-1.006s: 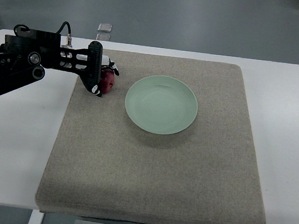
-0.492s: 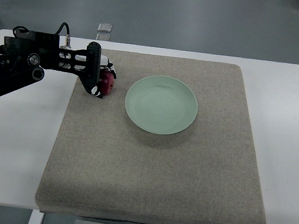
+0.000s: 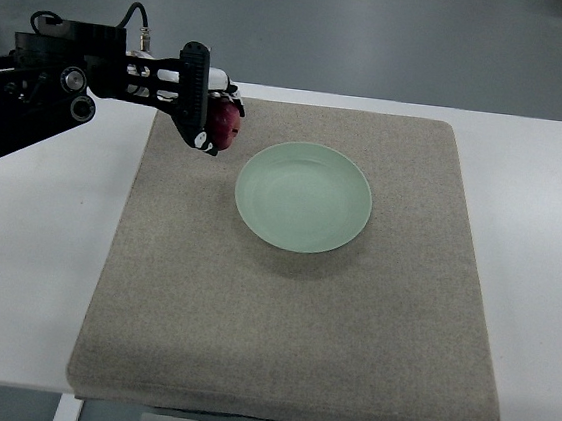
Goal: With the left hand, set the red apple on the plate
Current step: 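Carry the held apple with the left hand over the green plate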
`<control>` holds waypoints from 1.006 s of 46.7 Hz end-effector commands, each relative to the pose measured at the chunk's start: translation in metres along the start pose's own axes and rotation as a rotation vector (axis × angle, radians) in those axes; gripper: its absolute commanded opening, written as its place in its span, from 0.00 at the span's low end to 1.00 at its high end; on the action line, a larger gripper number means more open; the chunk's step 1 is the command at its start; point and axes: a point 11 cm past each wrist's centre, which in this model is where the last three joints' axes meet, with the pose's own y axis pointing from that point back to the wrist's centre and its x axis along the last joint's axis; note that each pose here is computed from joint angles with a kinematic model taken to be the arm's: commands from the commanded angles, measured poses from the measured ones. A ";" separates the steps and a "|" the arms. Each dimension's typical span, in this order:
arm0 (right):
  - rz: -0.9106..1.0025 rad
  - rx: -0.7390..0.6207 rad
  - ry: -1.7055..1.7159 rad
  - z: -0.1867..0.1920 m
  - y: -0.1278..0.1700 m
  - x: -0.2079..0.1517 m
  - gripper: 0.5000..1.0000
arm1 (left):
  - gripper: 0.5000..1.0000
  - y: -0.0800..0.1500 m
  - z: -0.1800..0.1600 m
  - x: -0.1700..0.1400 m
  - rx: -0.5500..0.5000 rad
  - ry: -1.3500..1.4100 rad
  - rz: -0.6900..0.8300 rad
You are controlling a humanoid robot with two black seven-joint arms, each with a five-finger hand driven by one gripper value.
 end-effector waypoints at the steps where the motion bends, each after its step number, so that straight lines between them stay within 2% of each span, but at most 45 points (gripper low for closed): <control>1: 0.000 0.000 0.000 0.000 0.000 0.000 0.86 | 0.00 -0.002 0.020 0.002 -0.046 -0.020 -0.003; 15: 0.000 0.000 0.000 0.000 0.000 0.000 0.86 | 0.00 -0.013 0.065 -0.003 -0.139 -0.056 -0.022; 25: 0.001 0.000 0.000 0.000 0.000 0.000 0.86 | 0.00 -0.027 0.100 -0.020 -0.209 -0.065 -0.057; 47: 0.000 0.000 0.000 0.000 0.000 0.000 0.86 | 0.00 -0.035 0.092 -0.044 -0.181 -0.080 -0.115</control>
